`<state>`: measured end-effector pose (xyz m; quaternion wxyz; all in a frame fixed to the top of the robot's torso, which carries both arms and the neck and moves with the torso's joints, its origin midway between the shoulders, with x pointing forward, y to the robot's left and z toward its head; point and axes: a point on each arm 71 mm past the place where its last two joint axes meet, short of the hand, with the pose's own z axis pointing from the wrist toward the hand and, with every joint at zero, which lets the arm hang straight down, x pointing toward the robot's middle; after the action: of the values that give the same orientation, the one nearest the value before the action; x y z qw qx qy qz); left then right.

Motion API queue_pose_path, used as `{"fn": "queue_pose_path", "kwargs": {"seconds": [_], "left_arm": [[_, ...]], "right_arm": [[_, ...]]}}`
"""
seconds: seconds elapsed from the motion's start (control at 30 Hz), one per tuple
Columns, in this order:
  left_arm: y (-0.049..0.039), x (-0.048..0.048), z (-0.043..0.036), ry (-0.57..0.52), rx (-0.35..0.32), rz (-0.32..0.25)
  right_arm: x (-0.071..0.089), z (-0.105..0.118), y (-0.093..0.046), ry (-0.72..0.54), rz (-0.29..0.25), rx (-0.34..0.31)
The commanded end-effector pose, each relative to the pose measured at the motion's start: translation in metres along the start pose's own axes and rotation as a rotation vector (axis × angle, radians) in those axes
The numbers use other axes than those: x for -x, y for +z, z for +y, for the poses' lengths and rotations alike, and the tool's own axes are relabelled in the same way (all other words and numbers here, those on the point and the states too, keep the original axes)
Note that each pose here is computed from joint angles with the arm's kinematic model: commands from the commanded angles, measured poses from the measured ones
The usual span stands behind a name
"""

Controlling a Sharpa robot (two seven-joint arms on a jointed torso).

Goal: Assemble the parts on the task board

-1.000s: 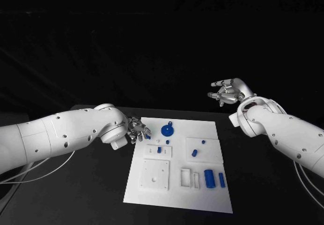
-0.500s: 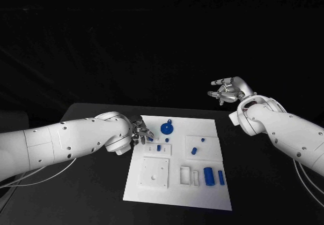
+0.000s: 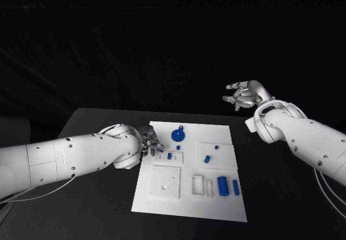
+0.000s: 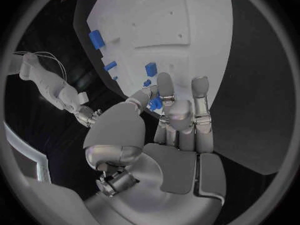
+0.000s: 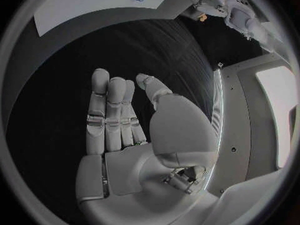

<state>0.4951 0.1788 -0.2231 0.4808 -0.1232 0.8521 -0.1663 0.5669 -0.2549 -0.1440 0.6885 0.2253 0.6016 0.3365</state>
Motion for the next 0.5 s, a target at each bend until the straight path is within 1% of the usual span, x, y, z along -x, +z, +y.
{"fn": "queue_pose_path", "kwargs": {"seconds": [0.03,0.33,0.5], "left_arm": [[-0.0016,-0.002,-0.0001,0.018,-0.012,-0.036],[-0.002,-0.0134,0.0078,0.013,0.002,-0.017],[-0.0014,-0.0167,0.0099,0.009,0.008,-0.011]], "right_arm": [[-0.001,0.0,0.0,-0.003,0.011,0.007],[-0.001,-0.001,-0.001,-0.004,0.015,0.005],[-0.001,-0.001,-0.001,-0.004,0.018,0.003]]}}
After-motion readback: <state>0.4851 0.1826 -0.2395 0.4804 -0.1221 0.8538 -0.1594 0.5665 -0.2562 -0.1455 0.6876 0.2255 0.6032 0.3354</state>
